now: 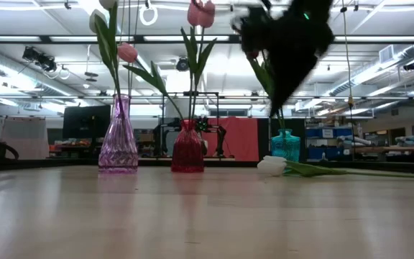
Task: Sort flowers into vase by color
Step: Put the white tulip into the pink vase
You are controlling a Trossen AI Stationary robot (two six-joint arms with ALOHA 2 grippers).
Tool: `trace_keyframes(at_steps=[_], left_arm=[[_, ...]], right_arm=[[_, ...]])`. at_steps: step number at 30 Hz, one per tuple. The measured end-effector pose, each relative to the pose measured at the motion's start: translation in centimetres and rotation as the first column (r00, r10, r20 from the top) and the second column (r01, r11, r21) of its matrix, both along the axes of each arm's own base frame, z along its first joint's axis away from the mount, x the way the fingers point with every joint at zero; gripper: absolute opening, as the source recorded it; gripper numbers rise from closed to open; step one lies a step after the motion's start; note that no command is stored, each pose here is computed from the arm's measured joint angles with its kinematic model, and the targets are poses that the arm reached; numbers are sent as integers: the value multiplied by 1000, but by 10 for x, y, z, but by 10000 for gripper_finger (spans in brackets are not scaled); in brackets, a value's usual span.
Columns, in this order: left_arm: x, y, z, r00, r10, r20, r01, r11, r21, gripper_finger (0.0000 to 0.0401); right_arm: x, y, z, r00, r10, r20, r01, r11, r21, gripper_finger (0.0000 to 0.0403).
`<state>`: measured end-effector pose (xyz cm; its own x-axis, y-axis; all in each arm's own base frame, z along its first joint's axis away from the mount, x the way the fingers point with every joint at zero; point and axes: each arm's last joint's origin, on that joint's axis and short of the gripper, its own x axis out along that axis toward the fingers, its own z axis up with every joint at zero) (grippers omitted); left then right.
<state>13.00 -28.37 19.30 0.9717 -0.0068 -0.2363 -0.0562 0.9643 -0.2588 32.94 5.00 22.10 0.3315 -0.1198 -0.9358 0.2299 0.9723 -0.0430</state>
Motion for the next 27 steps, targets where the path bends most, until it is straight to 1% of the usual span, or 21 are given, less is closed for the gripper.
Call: trace_keyframes(at_steps=[2, 4, 6, 9, 12, 17, 22, 27], left_arm=[[0, 0, 0, 1000, 0, -1, 0, 1000, 3, 206], [0, 0, 0, 1000, 1, -2, -1, 1000, 10, 206], [2, 1, 0, 1000, 4, -1, -4, 1000, 26, 206], [4, 3, -1, 1000, 11, -4, -10, 999, 42, 206], [6, 4, -2, 1000, 17, -9, -17, 998, 56, 206], [6, 5, -2, 1000, 17, -11, -16, 998, 62, 206], [6, 5, -2, 1000, 18, -10, -17, 998, 62, 206], [6, 5, -2, 1000, 17, -10, -17, 998, 61, 206]], right_arm=[[-19, -12, -7, 994, -82, -68, 85, 996, 41, 134], [-37, -23, -15, 979, -160, -126, 170, 983, 75, 134], [-53, -32, -26, 960, -220, -173, 235, 969, 71, 134], [-70, -41, -41, 937, -265, -228, 289, 954, 78, 134], [-80, -44, -53, 925, -267, -270, 305, 946, 108, 134], [-88, -46, -67, 924, -246, -292, 286, 953, 103, 134], [-87, -46, -72, 938, -234, -255, 266, 959, 100, 128], [-86, -46, -75, 948, -231, -221, 256, 962, 92, 103]])
